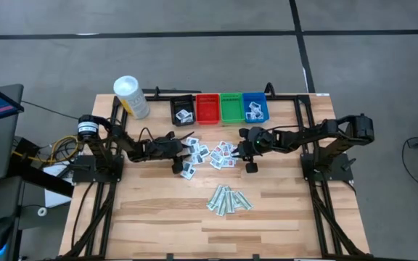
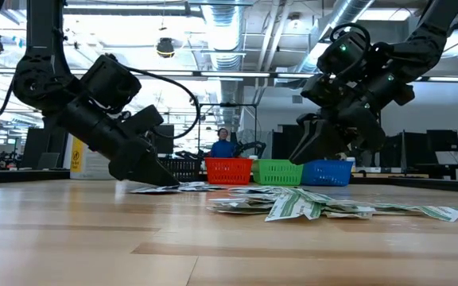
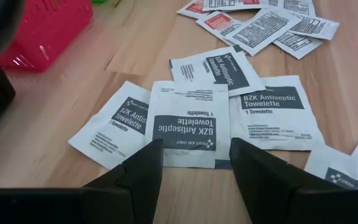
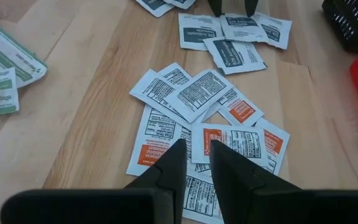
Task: Pick & Place First Aid Supplies
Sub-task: Put the black towelette pack into the black bin
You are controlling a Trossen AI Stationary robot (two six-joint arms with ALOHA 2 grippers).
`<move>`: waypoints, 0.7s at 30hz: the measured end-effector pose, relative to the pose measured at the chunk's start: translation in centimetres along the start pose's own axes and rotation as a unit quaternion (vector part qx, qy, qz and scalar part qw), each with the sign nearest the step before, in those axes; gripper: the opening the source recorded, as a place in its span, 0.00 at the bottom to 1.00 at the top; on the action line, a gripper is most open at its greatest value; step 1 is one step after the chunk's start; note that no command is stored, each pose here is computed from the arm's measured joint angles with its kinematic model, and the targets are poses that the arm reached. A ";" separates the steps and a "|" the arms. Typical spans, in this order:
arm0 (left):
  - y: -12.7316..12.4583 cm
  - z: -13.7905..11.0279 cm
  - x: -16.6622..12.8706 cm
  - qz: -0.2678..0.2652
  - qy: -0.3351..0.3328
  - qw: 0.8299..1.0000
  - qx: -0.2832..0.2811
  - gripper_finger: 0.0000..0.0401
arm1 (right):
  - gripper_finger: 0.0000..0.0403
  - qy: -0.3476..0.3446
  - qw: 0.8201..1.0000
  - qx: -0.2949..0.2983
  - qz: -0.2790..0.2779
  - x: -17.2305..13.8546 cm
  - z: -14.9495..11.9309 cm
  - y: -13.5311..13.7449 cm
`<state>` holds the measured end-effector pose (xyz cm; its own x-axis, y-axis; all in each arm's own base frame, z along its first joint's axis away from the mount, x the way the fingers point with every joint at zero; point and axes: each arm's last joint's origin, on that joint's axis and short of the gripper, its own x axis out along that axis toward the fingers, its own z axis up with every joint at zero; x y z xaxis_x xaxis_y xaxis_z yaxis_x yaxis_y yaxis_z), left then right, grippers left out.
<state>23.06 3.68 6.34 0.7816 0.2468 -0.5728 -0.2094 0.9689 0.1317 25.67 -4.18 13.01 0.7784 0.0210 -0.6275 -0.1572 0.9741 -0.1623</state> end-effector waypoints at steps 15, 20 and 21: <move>-0.1 -0.1 0.0 -0.012 0.001 1.000 0.000 0.20 | 0.16 0.001 1.000 0.000 0.000 0.0 0.0 0.0; -0.2 -0.1 0.0 -0.020 0.000 1.000 0.000 0.10 | 0.16 0.001 1.000 0.000 0.001 0.0 0.0 0.0; -0.2 -0.1 0.0 -0.022 0.001 1.000 0.000 0.08 | 0.16 0.001 1.000 0.000 0.001 0.0 0.0 0.0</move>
<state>23.04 3.52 6.24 0.7896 0.2034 -0.5790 -0.1744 0.9790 0.1060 25.65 -4.17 12.99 0.7767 0.0217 -0.6294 -0.1579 0.9742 -0.1612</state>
